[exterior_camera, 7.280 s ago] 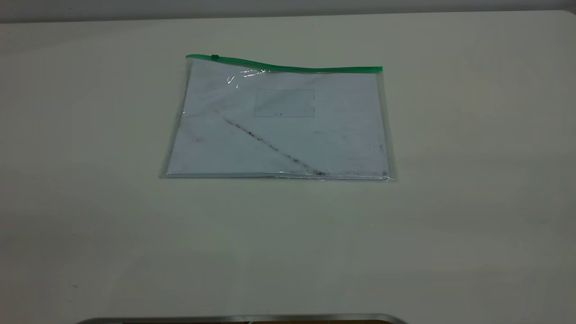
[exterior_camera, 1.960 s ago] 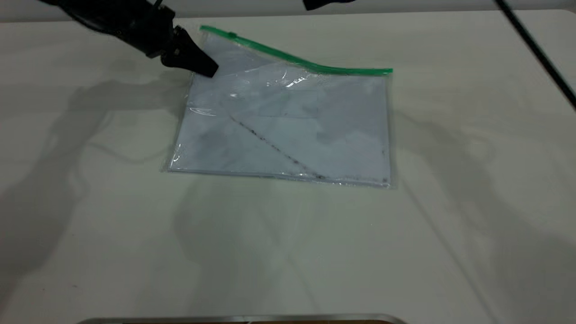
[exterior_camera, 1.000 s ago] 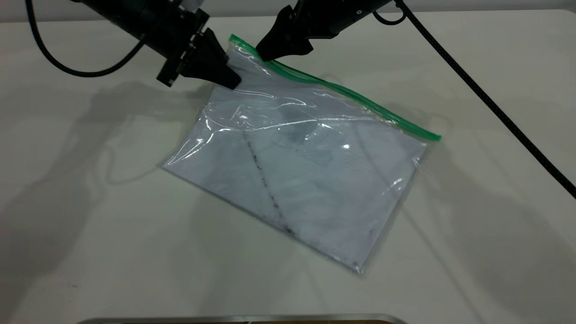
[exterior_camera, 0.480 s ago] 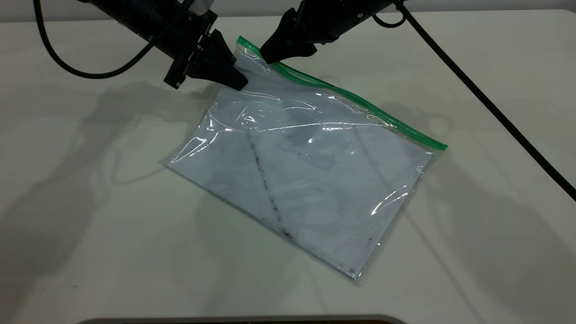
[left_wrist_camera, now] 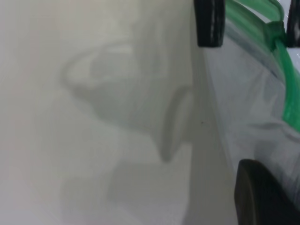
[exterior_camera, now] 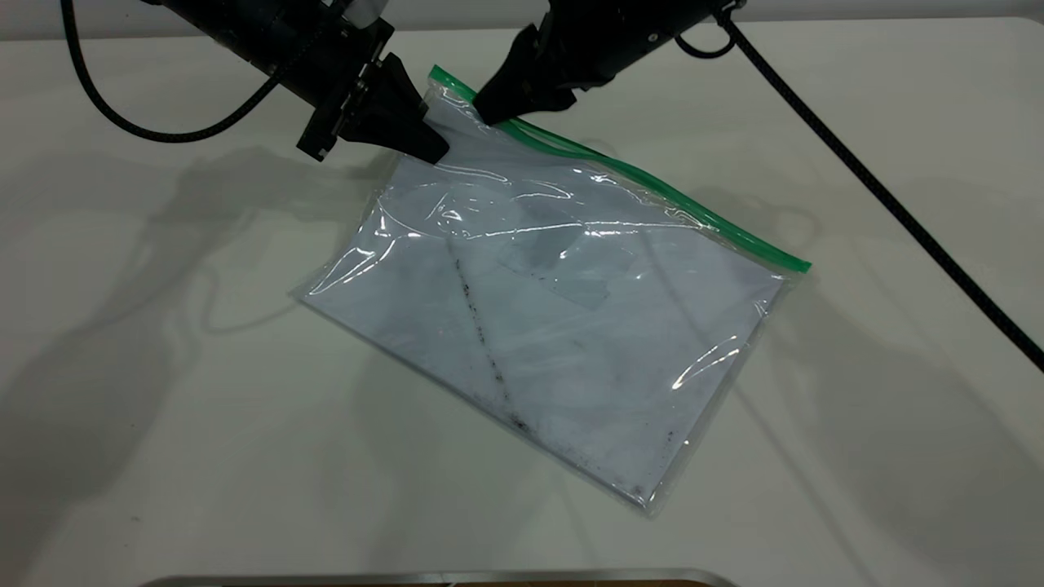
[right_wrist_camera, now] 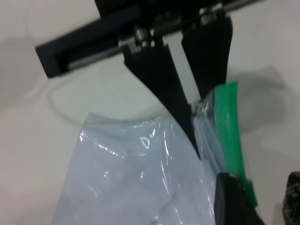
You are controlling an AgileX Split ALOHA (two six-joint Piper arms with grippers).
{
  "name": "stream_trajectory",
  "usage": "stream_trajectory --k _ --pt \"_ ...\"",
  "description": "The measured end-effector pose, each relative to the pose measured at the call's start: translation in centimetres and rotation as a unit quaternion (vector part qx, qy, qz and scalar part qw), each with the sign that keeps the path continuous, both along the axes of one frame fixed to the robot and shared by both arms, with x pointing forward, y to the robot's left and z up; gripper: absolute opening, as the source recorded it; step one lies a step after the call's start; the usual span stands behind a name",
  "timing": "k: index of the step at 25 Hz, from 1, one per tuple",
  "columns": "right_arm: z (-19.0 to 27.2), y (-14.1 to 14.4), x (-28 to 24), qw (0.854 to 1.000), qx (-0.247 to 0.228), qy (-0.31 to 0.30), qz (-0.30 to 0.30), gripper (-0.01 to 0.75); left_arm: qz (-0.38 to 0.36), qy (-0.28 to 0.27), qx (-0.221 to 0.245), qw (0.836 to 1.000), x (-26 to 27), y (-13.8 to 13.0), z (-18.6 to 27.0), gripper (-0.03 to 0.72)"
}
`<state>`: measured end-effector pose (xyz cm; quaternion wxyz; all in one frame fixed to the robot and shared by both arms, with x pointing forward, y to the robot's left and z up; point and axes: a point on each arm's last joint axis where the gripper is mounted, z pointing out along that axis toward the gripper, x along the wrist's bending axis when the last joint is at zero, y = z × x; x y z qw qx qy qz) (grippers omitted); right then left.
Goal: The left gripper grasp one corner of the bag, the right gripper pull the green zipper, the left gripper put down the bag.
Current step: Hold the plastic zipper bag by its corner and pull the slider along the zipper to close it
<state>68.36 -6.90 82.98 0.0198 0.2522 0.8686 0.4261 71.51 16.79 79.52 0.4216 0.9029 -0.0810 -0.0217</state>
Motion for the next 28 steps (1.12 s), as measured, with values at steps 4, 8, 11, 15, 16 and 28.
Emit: stream_trajectory --k 4,8,11,15,16,28 --pt "-0.1 0.0 0.0 1.0 0.002 0.001 0.0 0.3 0.0 0.0 0.0 1.0 0.0 0.0 0.0 0.055" --pt "0.0 0.1 -0.1 1.0 0.007 0.004 0.004 0.216 0.0 0.0 0.0 1.0 0.0 0.0 0.0 0.055" --pt "0.0 0.1 -0.1 1.0 0.009 0.005 0.005 0.092 0.0 0.0 0.0 1.0 0.0 0.0 0.0 0.055" --pt "0.0 0.1 -0.1 1.0 0.008 0.004 0.007 0.036 0.0 0.0 -0.001 1.0 0.0 0.0 0.0 0.055" --pt "0.0 0.1 -0.1 1.0 0.008 0.004 0.008 0.036 0.0 0.0 -0.001 1.0 0.0 0.0 0.0 0.055" --pt "0.1 -0.2 0.3 1.0 -0.007 -0.01 0.002 0.036 0.047 0.011 -0.053 0.997 0.7 1.1 0.6 0.053"
